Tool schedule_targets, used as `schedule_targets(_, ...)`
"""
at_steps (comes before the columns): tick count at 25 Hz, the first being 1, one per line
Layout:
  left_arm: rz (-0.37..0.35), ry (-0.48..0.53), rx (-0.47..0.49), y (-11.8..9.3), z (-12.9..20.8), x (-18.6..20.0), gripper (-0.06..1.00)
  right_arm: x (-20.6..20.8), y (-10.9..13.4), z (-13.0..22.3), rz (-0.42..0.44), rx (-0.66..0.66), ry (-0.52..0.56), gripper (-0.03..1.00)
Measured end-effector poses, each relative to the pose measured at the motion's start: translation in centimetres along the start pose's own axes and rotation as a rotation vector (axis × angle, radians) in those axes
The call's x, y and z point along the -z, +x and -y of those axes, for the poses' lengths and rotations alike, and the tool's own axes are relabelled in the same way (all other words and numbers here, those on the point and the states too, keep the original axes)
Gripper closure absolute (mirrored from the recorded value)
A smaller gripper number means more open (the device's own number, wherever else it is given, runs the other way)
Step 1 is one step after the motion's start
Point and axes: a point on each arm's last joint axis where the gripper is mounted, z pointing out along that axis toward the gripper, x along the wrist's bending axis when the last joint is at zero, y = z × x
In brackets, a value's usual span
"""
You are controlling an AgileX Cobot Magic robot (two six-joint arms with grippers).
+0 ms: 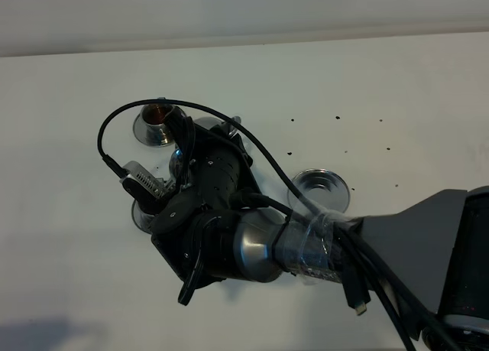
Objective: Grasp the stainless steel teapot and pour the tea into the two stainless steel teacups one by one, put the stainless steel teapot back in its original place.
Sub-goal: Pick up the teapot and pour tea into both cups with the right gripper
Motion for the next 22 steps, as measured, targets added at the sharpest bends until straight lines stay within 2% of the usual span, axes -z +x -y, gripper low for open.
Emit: schedule_targets(22, 0.000, 0.000, 0.001, 0.00, 0.00, 0.00, 0.56, 0.02, -0.71, 0.16, 0.078, 0.075, 0.019, 0.79)
